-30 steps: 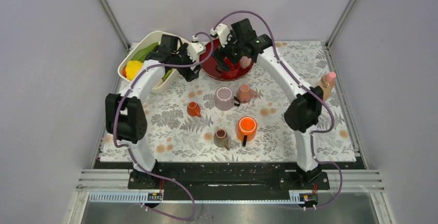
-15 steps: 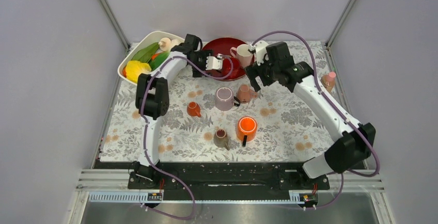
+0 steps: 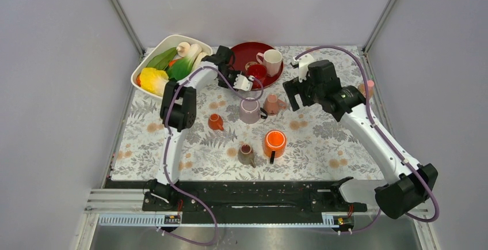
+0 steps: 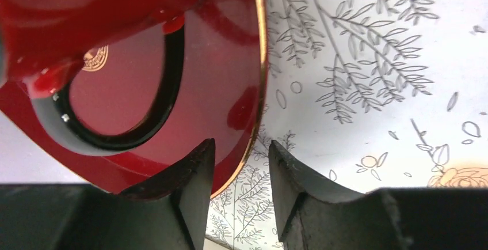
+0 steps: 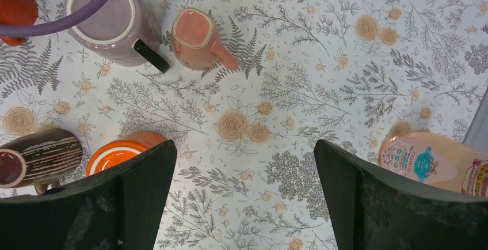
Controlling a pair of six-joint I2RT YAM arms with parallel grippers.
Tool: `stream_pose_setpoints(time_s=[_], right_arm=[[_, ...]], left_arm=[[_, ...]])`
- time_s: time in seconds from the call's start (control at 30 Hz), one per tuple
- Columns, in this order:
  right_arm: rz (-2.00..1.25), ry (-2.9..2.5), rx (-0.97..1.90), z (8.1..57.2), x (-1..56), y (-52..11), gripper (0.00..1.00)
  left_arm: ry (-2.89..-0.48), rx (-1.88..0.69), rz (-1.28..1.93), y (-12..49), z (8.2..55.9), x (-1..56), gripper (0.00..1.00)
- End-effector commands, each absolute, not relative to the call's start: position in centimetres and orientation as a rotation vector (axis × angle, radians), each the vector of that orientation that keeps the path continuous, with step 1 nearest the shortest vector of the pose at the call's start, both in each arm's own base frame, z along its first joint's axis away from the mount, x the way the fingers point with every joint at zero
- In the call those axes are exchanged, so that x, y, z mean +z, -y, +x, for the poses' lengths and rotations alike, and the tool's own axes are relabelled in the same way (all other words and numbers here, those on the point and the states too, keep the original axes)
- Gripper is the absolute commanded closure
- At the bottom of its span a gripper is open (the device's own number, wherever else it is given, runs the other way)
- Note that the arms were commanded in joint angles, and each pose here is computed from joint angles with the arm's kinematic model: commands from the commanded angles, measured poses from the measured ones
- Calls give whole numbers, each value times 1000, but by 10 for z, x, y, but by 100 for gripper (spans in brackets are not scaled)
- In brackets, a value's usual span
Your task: Turn the mug right side up
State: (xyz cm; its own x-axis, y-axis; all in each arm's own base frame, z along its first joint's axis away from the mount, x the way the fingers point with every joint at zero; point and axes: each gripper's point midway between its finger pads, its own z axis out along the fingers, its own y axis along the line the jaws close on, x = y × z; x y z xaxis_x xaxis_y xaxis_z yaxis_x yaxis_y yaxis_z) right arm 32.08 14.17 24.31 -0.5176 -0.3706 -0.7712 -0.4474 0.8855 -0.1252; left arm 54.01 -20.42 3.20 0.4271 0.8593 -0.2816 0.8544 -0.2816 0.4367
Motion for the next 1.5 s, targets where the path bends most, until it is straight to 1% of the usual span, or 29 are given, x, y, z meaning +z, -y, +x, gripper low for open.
stream_pose_setpoints(time_s=[0.0,0.07,0.23,0.3,0.57,0.87,0.97,1.07,1.23,1.3,1.4,1.47], right_arm=[[-528,-2136,79,321,252,-135,1],[-529,-2129,98,319,255,-137,1],[-532,-2113,134,314,259,-140,1],[-531,-2108,143,312,259,-140,1],[-530,-2104,185,304,261,-142,1],[-539,-2090,251,296,265,-149,1],[-532,-2085,257,294,267,-148,1],[-545,-2086,284,290,267,-151,1],[-560,-2079,310,287,268,-154,1],[-569,-2081,324,284,268,-156,1],[-577,-2082,337,281,267,-157,1],[-580,-2076,348,279,268,-157,1]], left_arm=[[-1374,-40,2314,197,506,32,60],[-1375,-69,2341,195,492,31,67],[-1419,-158,2318,197,465,31,70],[-1442,-203,2309,195,452,29,73],[-1579,-299,2199,191,409,33,74],[-1688,-326,2115,183,383,41,73],[-1677,-374,2088,187,373,49,73],[-1662,-408,2085,189,362,54,68],[-1676,-343,1938,196,382,100,44],[-1656,-322,1891,199,385,123,38],[-1591,-312,1867,201,376,157,32],[-1546,-346,1944,200,353,163,31]])
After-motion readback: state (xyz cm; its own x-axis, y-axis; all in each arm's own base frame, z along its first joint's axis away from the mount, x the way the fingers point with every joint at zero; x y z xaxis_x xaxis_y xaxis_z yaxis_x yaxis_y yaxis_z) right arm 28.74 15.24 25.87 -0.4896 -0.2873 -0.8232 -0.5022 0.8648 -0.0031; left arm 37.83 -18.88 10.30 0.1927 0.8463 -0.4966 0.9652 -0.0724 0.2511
